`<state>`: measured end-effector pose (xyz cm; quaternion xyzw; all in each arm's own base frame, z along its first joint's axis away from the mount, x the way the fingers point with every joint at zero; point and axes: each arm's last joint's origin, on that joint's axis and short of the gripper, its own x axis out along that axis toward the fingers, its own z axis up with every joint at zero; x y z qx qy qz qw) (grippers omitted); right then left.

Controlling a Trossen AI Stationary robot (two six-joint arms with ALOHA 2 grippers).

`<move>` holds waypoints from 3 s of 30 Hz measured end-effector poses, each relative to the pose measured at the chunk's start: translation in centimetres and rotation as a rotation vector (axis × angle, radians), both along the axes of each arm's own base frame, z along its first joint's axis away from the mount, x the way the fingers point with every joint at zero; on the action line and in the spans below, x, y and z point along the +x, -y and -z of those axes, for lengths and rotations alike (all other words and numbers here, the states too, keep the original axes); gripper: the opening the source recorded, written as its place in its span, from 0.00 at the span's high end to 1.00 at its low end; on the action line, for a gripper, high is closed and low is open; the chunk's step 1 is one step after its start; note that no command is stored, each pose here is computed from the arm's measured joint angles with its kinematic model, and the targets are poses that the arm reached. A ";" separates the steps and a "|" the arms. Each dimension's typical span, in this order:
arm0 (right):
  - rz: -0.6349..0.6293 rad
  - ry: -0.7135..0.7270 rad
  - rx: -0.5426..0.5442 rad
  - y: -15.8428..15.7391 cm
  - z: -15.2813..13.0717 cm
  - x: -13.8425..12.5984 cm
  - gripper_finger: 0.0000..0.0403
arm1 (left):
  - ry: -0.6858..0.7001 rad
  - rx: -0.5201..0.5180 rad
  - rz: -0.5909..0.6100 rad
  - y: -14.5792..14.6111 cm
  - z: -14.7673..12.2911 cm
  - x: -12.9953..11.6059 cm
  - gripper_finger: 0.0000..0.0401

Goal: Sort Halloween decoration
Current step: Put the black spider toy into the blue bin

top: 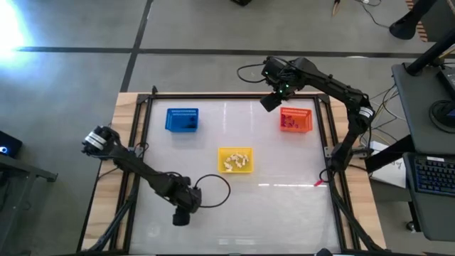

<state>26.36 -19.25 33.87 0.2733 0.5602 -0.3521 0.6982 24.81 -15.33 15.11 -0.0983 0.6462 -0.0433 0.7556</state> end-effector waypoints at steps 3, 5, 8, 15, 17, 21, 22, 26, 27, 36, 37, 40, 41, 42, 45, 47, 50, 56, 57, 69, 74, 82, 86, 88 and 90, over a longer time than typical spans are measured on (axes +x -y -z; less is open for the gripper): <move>0.000 0.000 0.000 0.0 0.0 0.0 0.64 | -0.001 0.003 0.009 0.1 0.5 0.2 0.55; 0.000 0.000 0.001 0.0 0.0 0.0 0.64 | -0.007 0.010 0.017 0.2 0.9 0.3 0.54; 0.005 0.002 0.002 0.0 0.0 0.0 0.64 | -0.039 0.029 0.010 0.3 1.8 0.5 0.55; 0.005 0.002 0.003 0.0 0.0 0.0 0.64 | -0.096 0.066 -0.015 0.3 2.9 0.5 0.70; 0.004 0.002 0.002 0.0 0.0 0.0 0.64 | -0.099 0.069 -0.015 0.2 2.9 0.4 0.79; 0.000 0.002 0.002 0.0 0.0 0.0 0.64 | -0.102 0.073 -0.009 0.1 2.4 0.3 0.97; 0.000 0.001 0.001 0.0 0.0 0.0 0.64 | -0.100 0.072 -0.006 0.1 2.3 0.3 0.97; -0.002 0.001 0.000 0.0 0.0 0.0 0.64 | -0.091 0.061 0.002 0.0 1.7 0.2 0.99; -0.002 0.001 0.000 0.0 0.0 0.0 0.64 | -0.087 0.055 0.003 0.0 1.5 0.1 0.99; -0.002 0.001 -0.001 0.0 0.0 0.0 0.64 | -0.108 0.071 -0.032 -1.3 -1.3 -1.3 1.00; -0.002 0.001 0.000 0.0 0.0 0.0 0.64 | -0.111 0.080 -0.041 -1.7 -1.7 -1.5 1.00; -0.002 0.000 0.000 0.0 0.0 0.0 0.64 | -0.076 0.088 -0.077 -2.9 -3.3 -1.8 1.00; -0.002 0.000 0.000 0.0 0.0 0.0 0.64 | -0.063 0.092 -0.094 -3.4 -3.8 -1.9 1.00; -0.003 0.001 0.000 0.0 0.0 0.0 0.64 | -0.043 0.100 -0.114 -4.0 -4.3 -2.0 1.00; -0.003 0.000 0.000 0.0 0.0 0.0 0.64 | 0.019 0.118 -0.167 -5.8 -5.9 -2.1 1.00; -0.006 0.000 0.000 0.0 0.0 0.0 0.64 | 0.060 0.118 -0.195 -7.1 -6.9 -2.2 1.00; -0.013 -0.001 -0.001 0.0 0.0 0.0 0.64 | 0.115 0.128 -0.240 -9.2 -8.1 -2.4 1.00; -0.025 -0.004 -0.003 0.0 0.0 0.0 0.64 | 0.207 0.176 -0.305 -13.8 -10.0 -2.8 1.00; -0.027 -0.004 -0.003 0.0 0.0 0.0 0.64 | 0.219 0.188 -0.317 -14.7 -10.2 -3.0 1.00; -0.028 -0.001 -0.006 0.0 0.0 0.0 0.64 | 0.292 0.355 -0.426 -24.0 -11.6 -5.1 1.00; -0.028 0.009 -0.014 0.1 0.0 0.1 0.64 | 0.272 0.367 -0.423 -27.3 -10.9 -5.6 1.00; -0.020 0.013 -0.015 0.1 -0.1 0.2 0.64 | 0.207 0.327 -0.452 -31.7 -8.1 -5.8 1.00; -0.017 0.014 -0.015 0.1 -0.1 0.2 0.64 | 0.174 0.292 -0.429 -32.4 -6.9 -5.5 1.00; -0.016 0.014 -0.015 0.1 -0.1 0.2 0.64 | 0.161 0.293 -0.392 -32.6 -6.5 -5.3 1.00; -0.017 0.015 -0.015 0.1 -0.1 0.2 0.64 | 0.162 0.300 -0.371 -32.8 -6.1 -5.0 1.00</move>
